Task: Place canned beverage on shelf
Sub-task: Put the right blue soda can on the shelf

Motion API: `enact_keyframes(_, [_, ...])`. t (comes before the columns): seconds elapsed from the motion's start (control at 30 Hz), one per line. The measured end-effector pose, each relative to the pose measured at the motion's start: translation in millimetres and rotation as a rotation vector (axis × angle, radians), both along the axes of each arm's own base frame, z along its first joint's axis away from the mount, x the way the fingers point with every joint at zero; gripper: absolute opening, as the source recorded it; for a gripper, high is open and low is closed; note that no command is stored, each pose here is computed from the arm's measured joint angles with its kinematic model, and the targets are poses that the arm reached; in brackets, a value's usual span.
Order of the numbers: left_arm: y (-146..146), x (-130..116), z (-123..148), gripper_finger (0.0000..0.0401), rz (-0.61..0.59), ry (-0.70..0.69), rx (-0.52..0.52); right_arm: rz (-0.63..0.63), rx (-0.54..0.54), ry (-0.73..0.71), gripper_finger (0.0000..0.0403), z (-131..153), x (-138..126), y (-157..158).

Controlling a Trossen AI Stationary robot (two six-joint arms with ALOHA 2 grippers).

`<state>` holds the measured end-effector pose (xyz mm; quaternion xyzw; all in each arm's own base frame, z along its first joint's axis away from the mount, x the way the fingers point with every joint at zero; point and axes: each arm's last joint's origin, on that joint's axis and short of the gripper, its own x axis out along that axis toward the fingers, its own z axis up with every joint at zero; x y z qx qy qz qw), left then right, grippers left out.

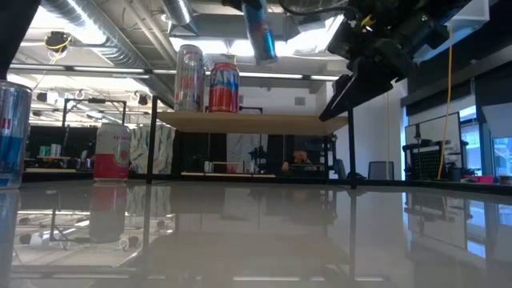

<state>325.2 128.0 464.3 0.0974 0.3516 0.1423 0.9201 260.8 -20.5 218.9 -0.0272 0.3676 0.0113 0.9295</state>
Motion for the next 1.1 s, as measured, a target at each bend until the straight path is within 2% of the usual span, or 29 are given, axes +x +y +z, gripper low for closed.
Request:
enact_keyframes(0.23, [43,-7,4,0.0221,-0.016,-0.083,-0.084,0.000,-0.003,-0.043,0.0342,3,3,0])
enact_keyframes(0.43, [82,-3,-21,0.0220,0.011,-0.026,-0.120,-0.003,0.000,-0.040,0.0342,1,2,0])
enact_keyframes(0.67, [114,-1,-49,0.0221,0.047,0.059,-0.165,-0.005,0.003,-0.020,0.0342,-4,0,0])
enact_keyframes(1.1, [134,10,-80,0.0224,0.021,0.119,-0.240,-0.012,0.008,-0.021,0.0342,-4,0,0])
